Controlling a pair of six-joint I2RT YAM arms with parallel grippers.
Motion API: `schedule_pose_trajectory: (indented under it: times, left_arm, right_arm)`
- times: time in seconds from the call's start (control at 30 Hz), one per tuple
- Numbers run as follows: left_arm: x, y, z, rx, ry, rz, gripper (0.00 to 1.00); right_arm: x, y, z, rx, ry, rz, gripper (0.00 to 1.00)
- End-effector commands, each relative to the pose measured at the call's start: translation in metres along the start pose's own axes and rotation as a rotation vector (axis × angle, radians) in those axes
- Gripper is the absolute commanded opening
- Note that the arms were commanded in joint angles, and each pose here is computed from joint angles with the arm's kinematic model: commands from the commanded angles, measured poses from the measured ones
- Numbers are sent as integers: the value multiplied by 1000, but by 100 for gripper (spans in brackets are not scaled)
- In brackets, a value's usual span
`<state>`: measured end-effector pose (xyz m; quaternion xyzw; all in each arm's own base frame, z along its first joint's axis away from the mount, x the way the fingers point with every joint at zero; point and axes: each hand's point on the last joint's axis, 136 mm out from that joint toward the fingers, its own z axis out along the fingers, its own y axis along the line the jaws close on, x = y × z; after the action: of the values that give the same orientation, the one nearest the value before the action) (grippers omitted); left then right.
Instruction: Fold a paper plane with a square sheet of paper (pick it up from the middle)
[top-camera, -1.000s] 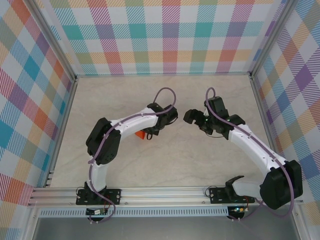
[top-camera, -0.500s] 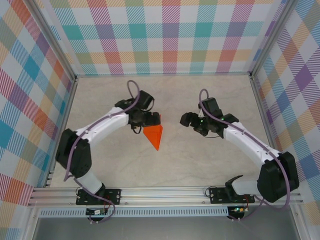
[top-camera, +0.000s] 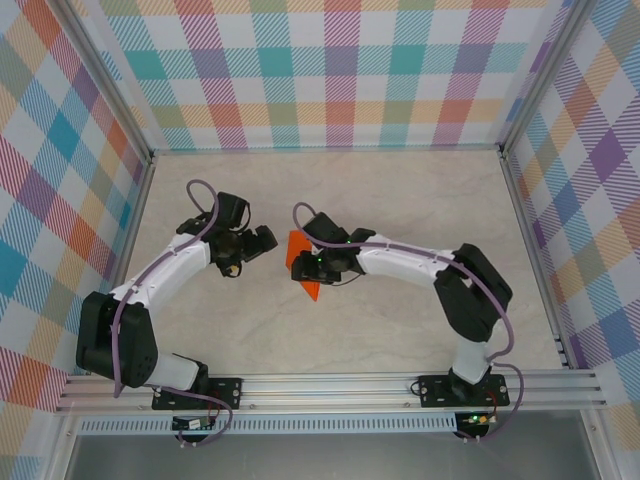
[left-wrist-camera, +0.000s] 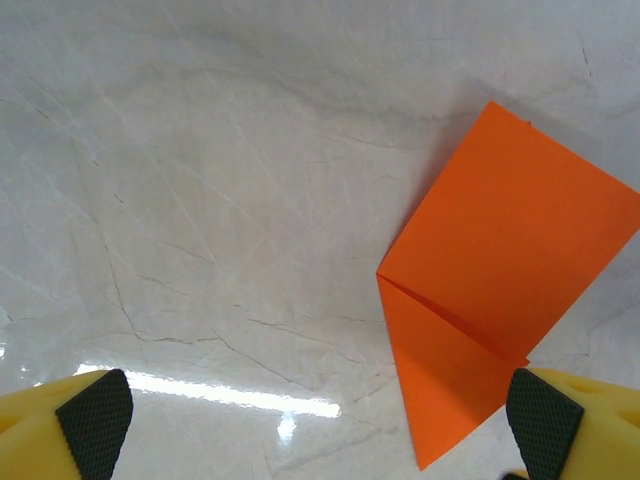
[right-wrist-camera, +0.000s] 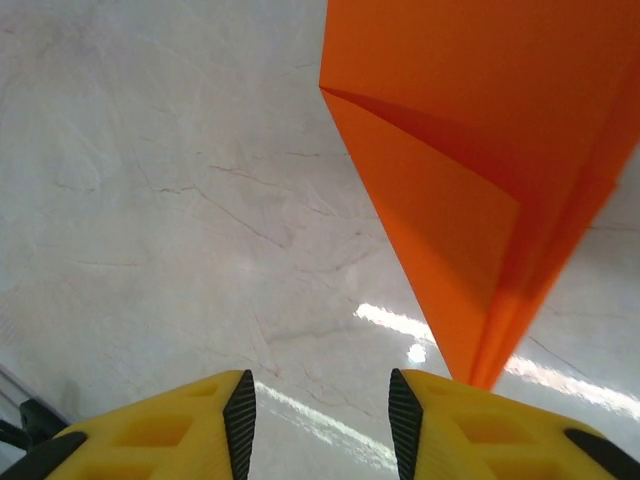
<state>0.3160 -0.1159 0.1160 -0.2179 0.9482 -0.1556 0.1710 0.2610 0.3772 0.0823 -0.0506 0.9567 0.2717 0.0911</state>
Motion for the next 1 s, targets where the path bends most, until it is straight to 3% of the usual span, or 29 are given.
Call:
schedule_pose_trajectory:
  times: [0.0,0.4,0.8,0.97]
  left_arm:
    - [-4,-8,-9,63,-13,-21,98]
    - [0,-4,-1,67,8,-24,99]
    - [6,-7,1,95,33,-17,99]
    - [10,-10,6,124,49,-36,99]
  right_arm:
    - [-5,6,15,16,22,-7,39]
    - [4,-44,48,239,108,-130,38]
    - [62,-85,34,164,335,-532,39]
    - [51,-66,9,102,263,-592,38]
